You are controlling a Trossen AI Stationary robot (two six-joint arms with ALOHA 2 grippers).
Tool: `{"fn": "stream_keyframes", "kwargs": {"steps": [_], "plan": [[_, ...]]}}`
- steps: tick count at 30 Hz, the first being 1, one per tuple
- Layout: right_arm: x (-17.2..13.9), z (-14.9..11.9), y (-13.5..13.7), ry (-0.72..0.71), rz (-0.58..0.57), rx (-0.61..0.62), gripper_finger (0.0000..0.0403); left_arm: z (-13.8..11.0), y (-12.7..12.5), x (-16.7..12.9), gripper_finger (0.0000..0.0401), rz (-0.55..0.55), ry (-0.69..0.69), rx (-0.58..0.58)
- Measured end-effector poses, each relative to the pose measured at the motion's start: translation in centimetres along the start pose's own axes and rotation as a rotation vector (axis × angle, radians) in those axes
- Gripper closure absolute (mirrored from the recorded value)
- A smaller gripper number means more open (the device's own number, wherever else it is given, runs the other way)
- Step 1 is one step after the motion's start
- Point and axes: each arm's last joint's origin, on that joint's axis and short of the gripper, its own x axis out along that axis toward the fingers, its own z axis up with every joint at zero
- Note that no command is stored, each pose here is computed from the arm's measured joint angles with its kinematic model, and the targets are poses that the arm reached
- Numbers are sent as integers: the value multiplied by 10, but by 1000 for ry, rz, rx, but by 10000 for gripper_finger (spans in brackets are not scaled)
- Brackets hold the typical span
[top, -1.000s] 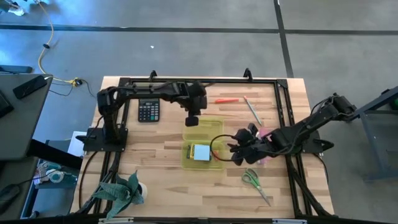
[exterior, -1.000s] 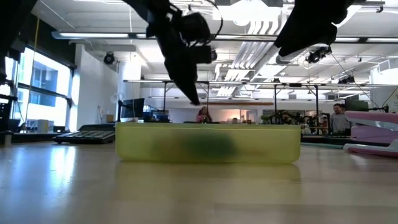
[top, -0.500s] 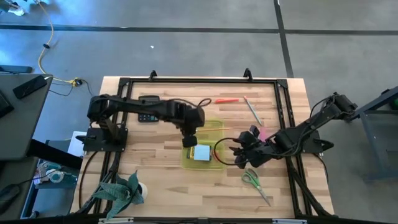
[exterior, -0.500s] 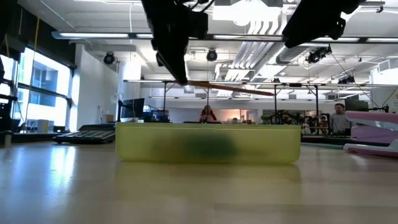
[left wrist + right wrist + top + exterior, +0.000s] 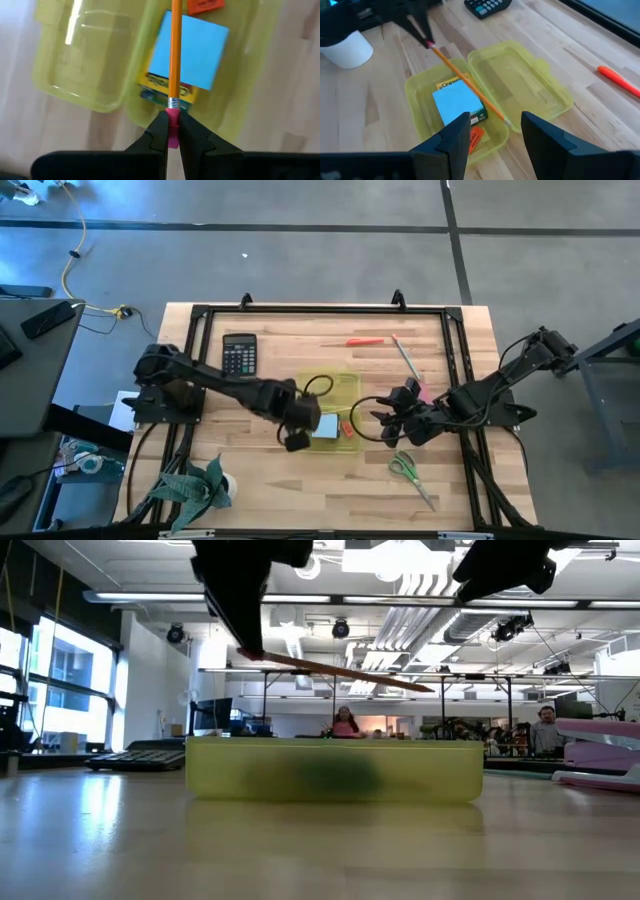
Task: Pack school essentials
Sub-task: Put the orange pencil into the yellow supply box
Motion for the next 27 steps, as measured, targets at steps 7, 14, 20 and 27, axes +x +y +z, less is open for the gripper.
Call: {"fn": "stream_keyframes", "kwargs": {"steps": [7, 14, 20, 27], "plan": [[-2, 2, -1, -4, 12, -32, 238, -14, -26, -5, 386, 5, -21, -61], [-3, 2, -1, -8, 14, -59, 238, -20, -42, -6, 386, -9, -56, -92], [-3, 2, -1, -9, 15, -58, 238, -29, -42, 9, 386, -13, -34, -119], [-3, 3, -1, -11, 15, -57, 238, -36, -42, 26, 386, -38, -55, -142]]}}
